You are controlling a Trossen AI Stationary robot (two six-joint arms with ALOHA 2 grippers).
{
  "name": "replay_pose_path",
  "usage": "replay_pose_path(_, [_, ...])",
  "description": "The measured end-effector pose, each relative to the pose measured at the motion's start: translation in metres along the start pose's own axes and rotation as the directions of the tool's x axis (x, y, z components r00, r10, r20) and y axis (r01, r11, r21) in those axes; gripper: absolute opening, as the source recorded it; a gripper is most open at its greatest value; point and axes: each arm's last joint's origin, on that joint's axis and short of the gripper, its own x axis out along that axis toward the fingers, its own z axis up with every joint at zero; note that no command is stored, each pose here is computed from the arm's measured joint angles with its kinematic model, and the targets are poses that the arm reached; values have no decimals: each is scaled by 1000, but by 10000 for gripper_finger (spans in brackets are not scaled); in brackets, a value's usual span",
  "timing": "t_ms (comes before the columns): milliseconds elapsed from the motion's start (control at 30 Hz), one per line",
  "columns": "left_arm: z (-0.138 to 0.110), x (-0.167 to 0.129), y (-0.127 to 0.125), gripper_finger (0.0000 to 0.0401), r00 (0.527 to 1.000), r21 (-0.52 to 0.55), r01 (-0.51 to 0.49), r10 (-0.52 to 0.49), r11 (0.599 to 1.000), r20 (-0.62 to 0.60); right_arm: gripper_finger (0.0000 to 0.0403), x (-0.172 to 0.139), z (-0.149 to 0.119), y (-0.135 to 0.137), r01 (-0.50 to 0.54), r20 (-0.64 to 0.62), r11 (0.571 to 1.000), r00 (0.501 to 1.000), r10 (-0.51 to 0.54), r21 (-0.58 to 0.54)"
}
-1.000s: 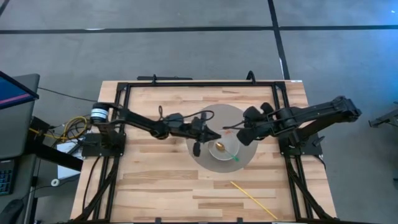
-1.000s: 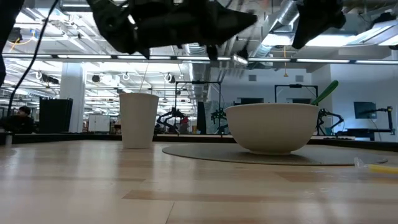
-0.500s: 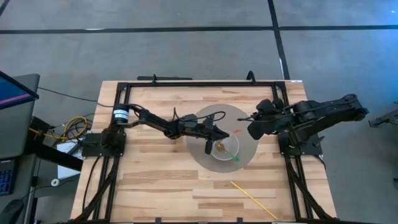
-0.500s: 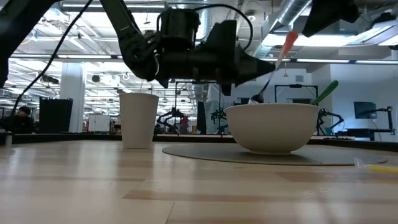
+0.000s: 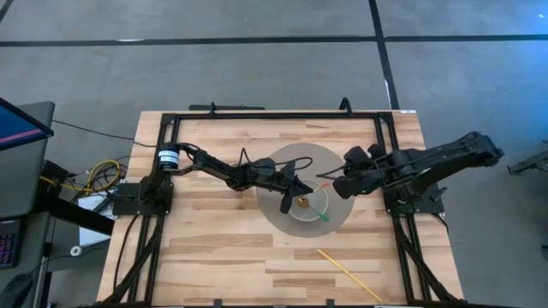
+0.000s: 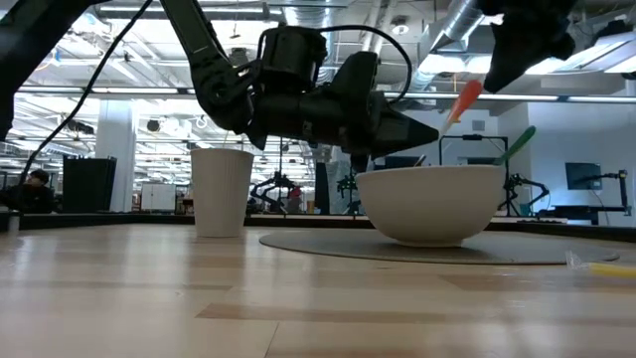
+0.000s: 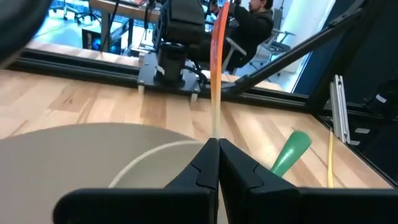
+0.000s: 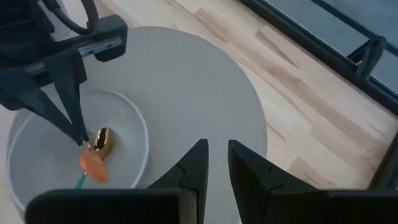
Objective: Pick & Place Utensil
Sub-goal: Put the orange fork into the bowl
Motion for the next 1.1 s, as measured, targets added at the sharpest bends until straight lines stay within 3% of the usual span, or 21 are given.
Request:
replay_pose_path(200, [-4, 0, 1, 5, 999, -37, -7, 6, 999, -41, 55, 17, -4, 18, 5, -88, 999, 996, -9, -39])
replay_pose_path(500, [-5, -2, 9, 5, 997, -67, -39, 35, 997, -64, 55, 32, -6, 37, -17, -107, 997, 994, 10, -69])
replay_pose_path(767, [-4, -7, 24, 6, 996, -79, -73, 68, 994, -60, 55, 31, -5, 38, -32, -109, 997, 994, 25, -64])
replay_pose_path(1100, [-4, -7, 25, 6, 997, -78, -59, 54, 995, -63, 55, 32, -4, 40, -45, -98, 998, 994, 40, -51])
